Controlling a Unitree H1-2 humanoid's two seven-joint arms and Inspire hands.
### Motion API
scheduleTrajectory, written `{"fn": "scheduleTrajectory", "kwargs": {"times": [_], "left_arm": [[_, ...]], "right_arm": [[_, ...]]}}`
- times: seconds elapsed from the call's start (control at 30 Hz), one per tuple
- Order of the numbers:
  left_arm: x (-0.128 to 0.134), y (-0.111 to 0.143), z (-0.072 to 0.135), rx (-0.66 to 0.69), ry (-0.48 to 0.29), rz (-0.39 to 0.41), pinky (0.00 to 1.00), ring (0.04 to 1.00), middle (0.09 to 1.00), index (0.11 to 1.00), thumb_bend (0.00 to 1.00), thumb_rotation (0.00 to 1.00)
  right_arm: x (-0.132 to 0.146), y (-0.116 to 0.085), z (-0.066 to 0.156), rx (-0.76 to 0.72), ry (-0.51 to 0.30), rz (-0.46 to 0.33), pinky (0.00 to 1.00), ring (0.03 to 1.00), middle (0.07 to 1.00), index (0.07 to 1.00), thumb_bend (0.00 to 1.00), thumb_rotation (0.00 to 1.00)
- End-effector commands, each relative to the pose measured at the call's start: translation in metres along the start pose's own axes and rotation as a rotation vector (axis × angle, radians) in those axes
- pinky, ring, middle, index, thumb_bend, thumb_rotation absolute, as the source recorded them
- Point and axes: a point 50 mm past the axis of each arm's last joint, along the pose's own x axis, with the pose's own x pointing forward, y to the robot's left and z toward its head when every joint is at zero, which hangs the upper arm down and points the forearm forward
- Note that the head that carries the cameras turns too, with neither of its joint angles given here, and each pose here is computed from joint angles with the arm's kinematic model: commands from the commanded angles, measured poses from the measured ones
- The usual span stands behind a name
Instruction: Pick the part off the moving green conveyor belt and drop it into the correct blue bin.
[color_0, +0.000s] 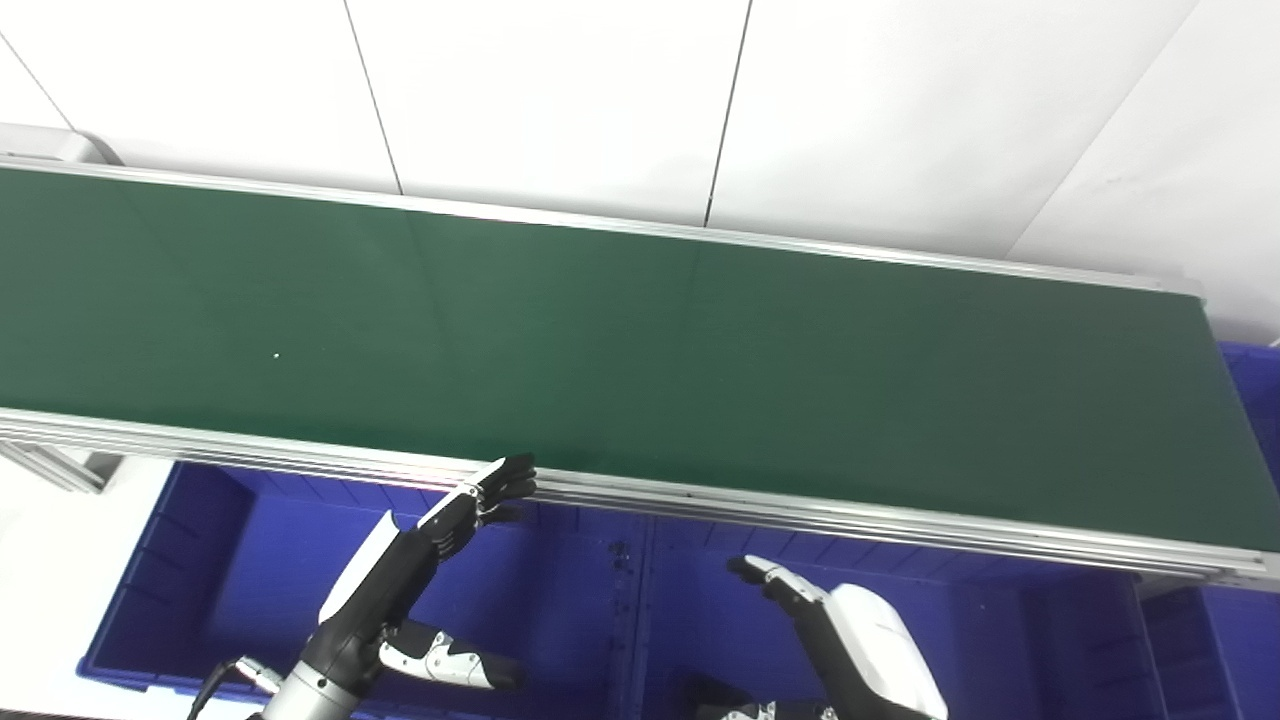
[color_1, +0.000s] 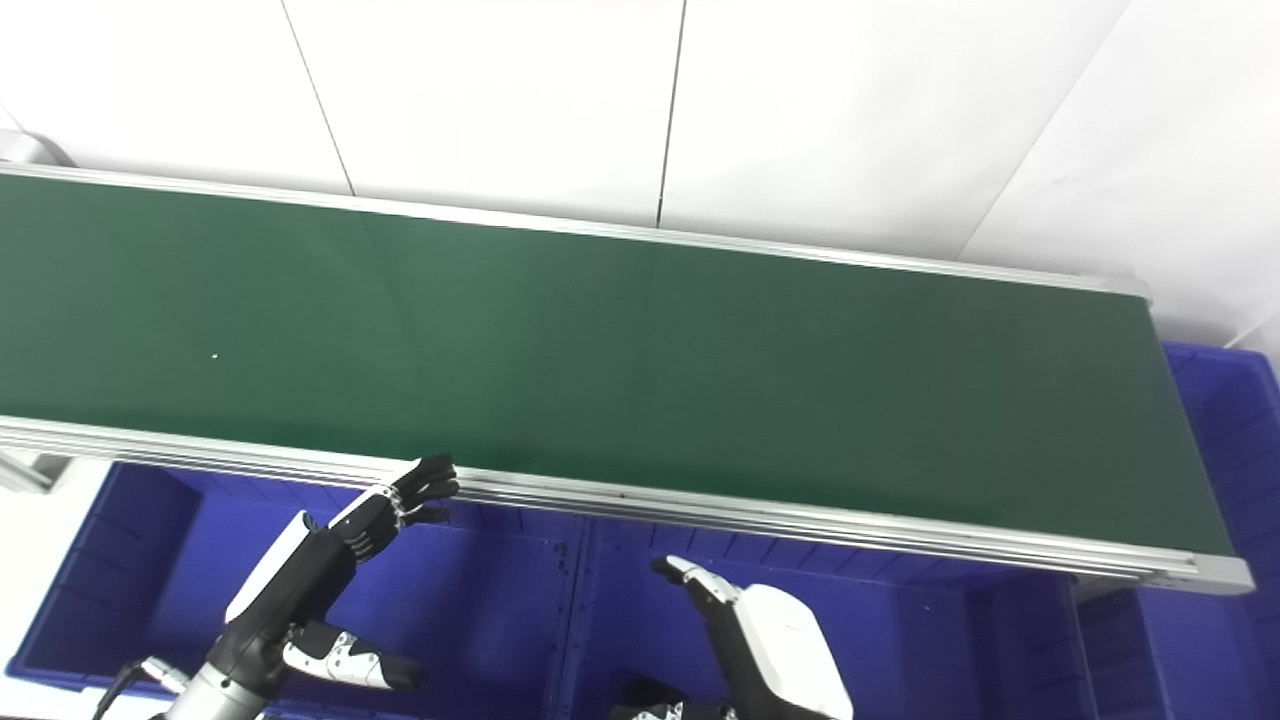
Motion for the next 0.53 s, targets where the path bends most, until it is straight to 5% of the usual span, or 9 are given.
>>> {"fn": "scheduleTrajectory", "kwargs": {"times": [0.0, 0.17, 0.5], "left_arm": [[0.002, 0.005, 0.010, 0.020, -0.064, 0.004, 0.82, 0.893, 0.925, 0.930, 0.92, 0.44], [0.005, 0.006, 0.008, 0.008, -0.064, 0.002, 0.84, 0.902, 0.929, 0.935, 0.90, 0.43], [0.006, 0.004, 0.002, 0.003, -0.047, 0.002, 0.84, 0.902, 0.932, 0.933, 0.90, 0.41]], "right_arm": [[-0.007, -0.005, 0.008, 0.070, -0.122, -0.076, 0.69, 0.790, 0.834, 0.849, 0.72, 0.25], [-0.006, 0.005, -0.006, 0.216, -0.177, -0.109, 0.71, 0.793, 0.843, 0.887, 0.74, 0.27], [0.006, 0.010, -0.017, 0.316, -0.147, -0.134, 0.74, 0.829, 0.873, 0.933, 0.79, 0.25]]}}
